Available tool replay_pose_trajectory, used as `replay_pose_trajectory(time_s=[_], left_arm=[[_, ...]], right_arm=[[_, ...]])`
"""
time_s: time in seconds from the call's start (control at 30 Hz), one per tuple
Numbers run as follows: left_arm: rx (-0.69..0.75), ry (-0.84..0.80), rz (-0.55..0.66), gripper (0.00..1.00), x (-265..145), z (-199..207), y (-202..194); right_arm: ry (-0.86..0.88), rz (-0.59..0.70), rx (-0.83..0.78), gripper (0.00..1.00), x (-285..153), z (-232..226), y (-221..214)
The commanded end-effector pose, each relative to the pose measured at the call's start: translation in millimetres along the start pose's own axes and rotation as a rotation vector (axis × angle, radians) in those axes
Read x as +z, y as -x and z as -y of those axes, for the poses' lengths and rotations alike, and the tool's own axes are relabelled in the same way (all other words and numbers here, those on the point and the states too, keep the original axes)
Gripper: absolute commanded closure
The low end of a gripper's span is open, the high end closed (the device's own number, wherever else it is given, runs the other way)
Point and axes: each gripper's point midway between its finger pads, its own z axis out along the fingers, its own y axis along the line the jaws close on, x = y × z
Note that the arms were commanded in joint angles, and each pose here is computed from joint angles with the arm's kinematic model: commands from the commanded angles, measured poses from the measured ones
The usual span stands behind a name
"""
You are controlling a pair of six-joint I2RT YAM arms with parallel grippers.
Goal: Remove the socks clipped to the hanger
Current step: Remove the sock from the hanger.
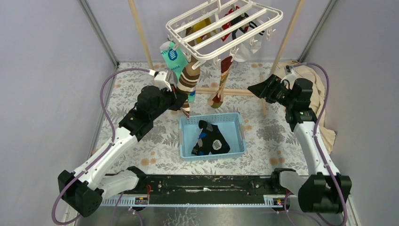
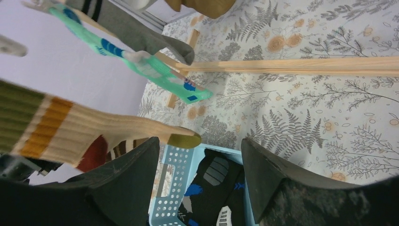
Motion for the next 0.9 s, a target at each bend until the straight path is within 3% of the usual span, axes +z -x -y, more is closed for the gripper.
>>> replay_pose_trajectory(time_s=[0.0, 0.47, 0.63, 0.87], left_arm=[[-0.020, -0.022, -0.051, 1.00, -11.0, 9.9, 1.7], [-0.065, -0.076, -0.160, 1.00, -19.7, 25.6, -25.6], [-0.064, -0.080, -0.170, 1.00, -18.7, 27.1, -27.7], [-0.062, -0.086, -0.183, 1.00, -18.7, 30.3, -28.5]], right_arm=[[0.054, 0.050, -0.070, 0.28, -24.1, -30.7, 7.6], [0.328, 0.132, -0.122, 0.16, -84.2, -133.0, 23.2], [0.419, 0.169, -0.148, 0.27, -106.4, -167.6, 30.8], [0.475, 0.215, -0.165, 0.31, -126.4, -200.5, 46.4]])
